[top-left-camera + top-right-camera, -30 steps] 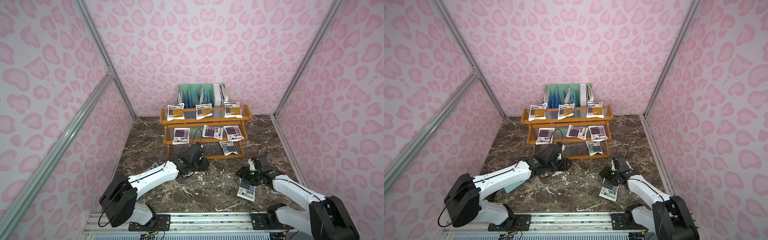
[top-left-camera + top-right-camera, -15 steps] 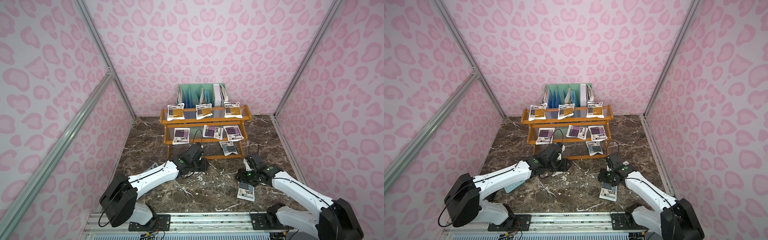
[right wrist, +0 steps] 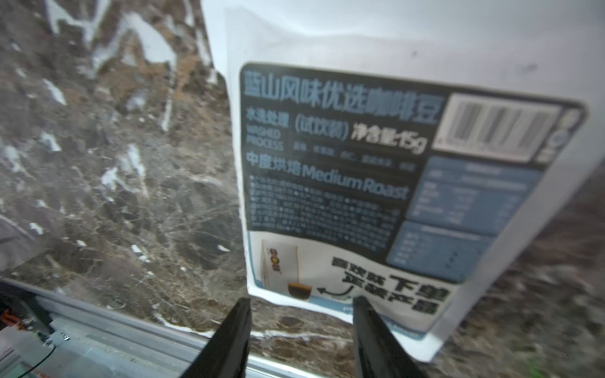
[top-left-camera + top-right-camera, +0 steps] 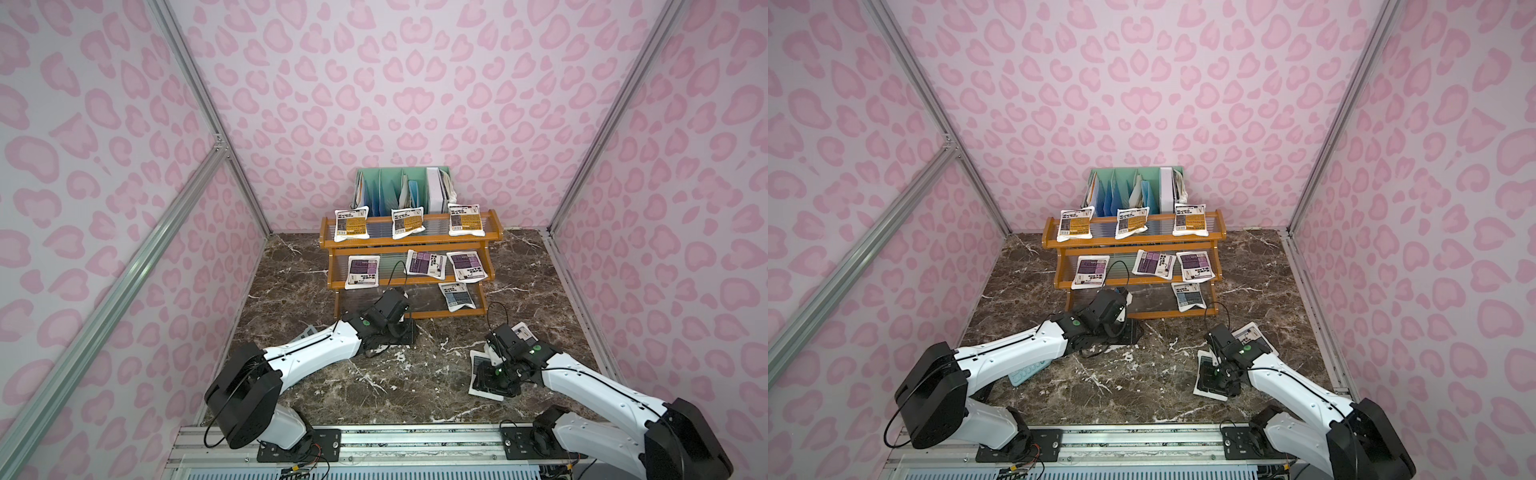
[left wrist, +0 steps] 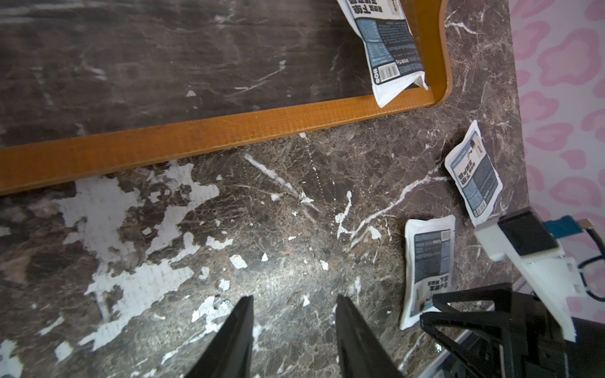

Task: Place the bagged coffee beans on the shelf by color
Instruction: Move the bagged coffee beans to the center of the board.

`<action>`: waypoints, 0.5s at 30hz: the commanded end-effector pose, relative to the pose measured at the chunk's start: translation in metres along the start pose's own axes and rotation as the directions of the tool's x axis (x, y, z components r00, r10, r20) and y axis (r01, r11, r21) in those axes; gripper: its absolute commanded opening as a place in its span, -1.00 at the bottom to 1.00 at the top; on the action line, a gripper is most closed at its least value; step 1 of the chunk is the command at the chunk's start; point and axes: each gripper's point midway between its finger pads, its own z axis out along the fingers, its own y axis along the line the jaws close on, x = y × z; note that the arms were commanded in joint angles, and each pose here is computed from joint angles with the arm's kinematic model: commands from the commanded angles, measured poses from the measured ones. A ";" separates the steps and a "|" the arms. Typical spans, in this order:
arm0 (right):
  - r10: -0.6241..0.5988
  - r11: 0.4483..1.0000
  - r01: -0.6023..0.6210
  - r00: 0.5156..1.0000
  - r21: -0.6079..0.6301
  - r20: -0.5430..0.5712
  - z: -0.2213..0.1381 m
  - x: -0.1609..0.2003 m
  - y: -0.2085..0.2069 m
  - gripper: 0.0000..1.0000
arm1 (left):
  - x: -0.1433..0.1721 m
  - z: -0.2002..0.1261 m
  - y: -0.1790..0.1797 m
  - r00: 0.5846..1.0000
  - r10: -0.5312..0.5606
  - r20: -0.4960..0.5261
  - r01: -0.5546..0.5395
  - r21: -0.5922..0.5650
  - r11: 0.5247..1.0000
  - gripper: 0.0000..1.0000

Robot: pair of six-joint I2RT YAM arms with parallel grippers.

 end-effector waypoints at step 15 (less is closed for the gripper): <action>-0.203 0.929 0.249 0.962 -0.274 0.185 -0.020 -0.092 0.103 0.01 | 0.019 -0.005 -0.014 0.988 0.116 -0.106 -0.110 0.059 0.992 -0.09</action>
